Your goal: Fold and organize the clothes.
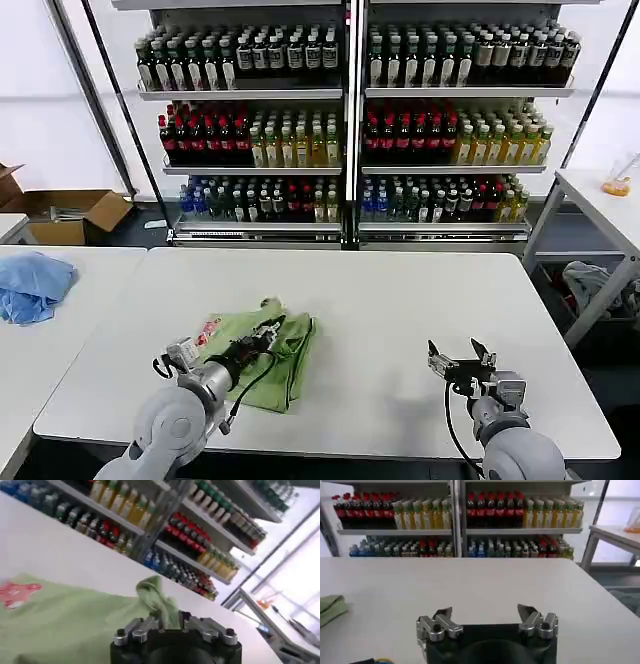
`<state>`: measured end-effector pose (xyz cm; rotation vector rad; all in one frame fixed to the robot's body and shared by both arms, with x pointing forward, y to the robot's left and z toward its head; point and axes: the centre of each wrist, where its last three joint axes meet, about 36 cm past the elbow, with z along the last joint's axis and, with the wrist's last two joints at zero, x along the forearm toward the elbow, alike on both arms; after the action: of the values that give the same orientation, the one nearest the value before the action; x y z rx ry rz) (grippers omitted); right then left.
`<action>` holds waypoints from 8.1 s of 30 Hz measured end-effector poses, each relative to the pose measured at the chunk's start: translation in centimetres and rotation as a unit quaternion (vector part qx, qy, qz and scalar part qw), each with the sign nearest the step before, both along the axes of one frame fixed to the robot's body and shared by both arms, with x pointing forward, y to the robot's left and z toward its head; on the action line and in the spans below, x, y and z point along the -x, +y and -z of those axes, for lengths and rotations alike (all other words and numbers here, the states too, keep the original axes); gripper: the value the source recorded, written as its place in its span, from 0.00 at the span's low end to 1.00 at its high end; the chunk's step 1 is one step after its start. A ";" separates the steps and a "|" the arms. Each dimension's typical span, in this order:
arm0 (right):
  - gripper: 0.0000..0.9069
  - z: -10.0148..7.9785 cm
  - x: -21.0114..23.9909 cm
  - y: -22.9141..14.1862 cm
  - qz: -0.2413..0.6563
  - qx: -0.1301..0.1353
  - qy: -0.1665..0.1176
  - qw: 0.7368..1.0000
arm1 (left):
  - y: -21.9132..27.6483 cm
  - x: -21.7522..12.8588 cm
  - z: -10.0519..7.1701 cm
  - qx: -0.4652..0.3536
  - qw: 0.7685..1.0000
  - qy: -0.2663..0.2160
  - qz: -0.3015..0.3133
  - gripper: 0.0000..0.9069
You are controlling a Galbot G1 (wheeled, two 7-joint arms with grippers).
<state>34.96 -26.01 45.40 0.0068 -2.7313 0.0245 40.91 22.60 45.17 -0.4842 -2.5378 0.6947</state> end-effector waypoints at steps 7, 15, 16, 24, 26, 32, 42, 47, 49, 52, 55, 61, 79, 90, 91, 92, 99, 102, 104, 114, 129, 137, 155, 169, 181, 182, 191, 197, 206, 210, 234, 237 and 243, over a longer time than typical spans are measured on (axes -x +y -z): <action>1.00 -0.1 0.0 -0.1 0.000 0.001 -0.001 1.000 | -0.5 1.1 -1.0 -0.007 0.999 -0.021 0.029 1.00; 1.00 -0.1 -0.2 0.1 -0.003 -0.002 -0.004 1.000 | 2.6 1.6 -1.3 -0.067 0.997 -0.044 -0.017 1.00; 1.00 -0.1 -0.2 0.1 -0.003 -0.002 -0.004 1.000 | 3.2 1.6 -1.2 -0.077 0.996 -0.044 -0.026 1.00; 1.00 0.1 -0.4 0.0 -0.003 -0.001 -0.003 1.000 | 7.5 2.0 1.0 -0.152 0.984 -0.037 -0.088 1.00; 1.00 0.1 -0.4 0.0 -0.003 -0.001 -0.003 1.000 | 8.1 2.0 1.6 -0.165 0.981 -0.035 -0.097 1.00; 1.00 0.1 -0.4 -0.2 0.000 0.002 -0.003 1.000 | 9.1 1.7 3.4 -0.189 0.976 -0.028 -0.107 1.00; 1.00 0.0 -0.3 -0.3 0.001 0.002 -0.003 1.000 | 10.9 0.5 5.9 -0.212 0.972 -0.008 -0.103 1.00; 1.00 -0.1 -0.3 -0.3 0.000 0.003 -0.004 1.000 | 11.2 0.3 6.4 -0.181 0.979 0.011 -0.090 1.00; 1.00 -0.1 -0.2 -0.3 0.000 0.003 -0.004 1.000 | 11.4 0.1 6.7 -0.167 0.982 0.019 -0.086 1.00; 1.00 -0.1 -0.1 -0.2 0.000 0.003 -0.003 1.000 | 11.7 -0.3 7.1 -0.142 0.986 0.028 -0.082 1.00; 1.00 -0.1 0.1 -0.2 0.001 0.003 -0.002 1.000 | 12.0 -0.7 7.4 -0.114 0.990 0.034 -0.079 1.00; 1.00 -0.3 0.3 -0.4 0.004 0.004 -0.003 1.000 | 12.4 -1.3 8.1 -0.064 0.994 0.048 -0.079 0.37; 1.00 -0.2 0.6 -0.2 0.005 0.001 0.001 1.000 | 12.4 -0.9 10.3 0.089 0.987 0.068 -0.117 0.02; 1.00 -0.3 0.7 -0.3 0.006 -0.001 0.002 1.000 | 12.0 -0.7 10.6 0.176 0.971 0.064 -0.146 0.02; 1.00 -0.3 0.7 -0.3 0.006 -0.001 0.002 1.000 | 12.2 -0.7 10.4 0.183 0.970 0.061 -0.149 0.03; 1.00 -0.3 0.7 -0.3 0.006 -0.001 0.001 1.000 | 12.4 -0.6 10.1 0.189 0.968 0.057 -0.153 0.02; 1.00 -0.5 0.5 -0.2 0.004 -0.005 -0.003 1.000 | 15.7 0.2 6.5 0.195 0.963 0.011 -0.184 0.02; 1.00 -0.6 0.4 -0.1 0.003 -0.006 -0.005 1.000 | 18.3 0.6 3.8 0.173 0.965 -0.017 -0.197 0.03; 1.00 -0.7 0.3 -0.1 0.002 -0.008 -0.007 1.000 | 20.3 0.7 1.6 0.150 0.966 -0.038 -0.206 0.03; 1.00 -0.8 0.5 0.3 0.000 -0.013 -0.013 1.000 | 24.5 1.3 -8.5 -0.039 0.975 -0.117 -0.186 0.03; 1.00 -1.3 1.6 -0.6 0.006 -0.004 -0.017 1.000 | 11.6 -1.0 3.2 -0.363 0.928 -0.088 -0.013 0.03; 1.00 -1.8 2.2 -1.0 0.008 -0.003 -0.022 1.000 | 5.0 -2.2 5.3 -0.392 0.912 -0.108 0.051 0.03; 1.00 -2.1 1.3 -0.7 -0.012 0.000 -0.026 1.000 | -5.8 -7.5 4.2 -0.257 0.954 -0.140 0.068 1.00; 1.00 -1.2 -3.6 4.0 -0.062 -0.058 -0.020 0.996 | -0.6 -4.9 1.8 -0.171 0.974 -0.145 -0.025 1.00; 1.00 0.5 -10.7 11.3 -0.119 -0.160 0.035 0.979 | 7.8 -1.9 0.1 -0.177 0.961 -0.155 -0.142 1.00; 1.00 0.7 -11.0 11.9 -0.122 -0.166 0.040 0.978 | 8.3 -1.6 0.1 -0.178 0.960 -0.154 -0.149 1.00; 1.00 2.8 -13.4 16.5 -0.141 -0.203 0.086 0.965 | 10.5 0.5 0.4 -0.183 0.955 -0.145 -0.183 1.00; 0.41 3.6 -14.4 18.6 -0.143 -0.226 0.102 0.958 | 11.3 1.4 0.3 -0.189 0.952 -0.144 -0.192 1.00; 0.00 5.0 -15.1 20.4 -0.133 -0.245 0.117 0.953 | 12.1 2.0 0.4 -0.194 0.951 -0.138 -0.200 1.00; 0.00 5.4 -15.4 20.5 -0.129 -0.247 0.116 0.953 | 12.1 2.1 0.5 -0.193 0.951 -0.137 -0.200 1.00; 0.00 6.1 -18.9 12.1 -0.098 -0.136 0.053 0.984 | 11.7 1.3 0.5 -0.180 0.954 -0.142 -0.195 1.00; 0.16 6.0 -19.0 10.1 -0.093 -0.121 0.049 0.987 | 11.4 1.3 0.6 -0.181 0.954 -0.143 -0.190 1.00; 1.00 5.5 -18.9 6.8 -0.086 -0.085 0.030 0.992 | 11.0 1.1 0.7 -0.185 0.955 -0.147 -0.181 1.00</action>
<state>53.90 -19.21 39.93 0.2862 -2.6564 -0.1584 39.84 33.58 44.50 0.0118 -2.9872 0.2602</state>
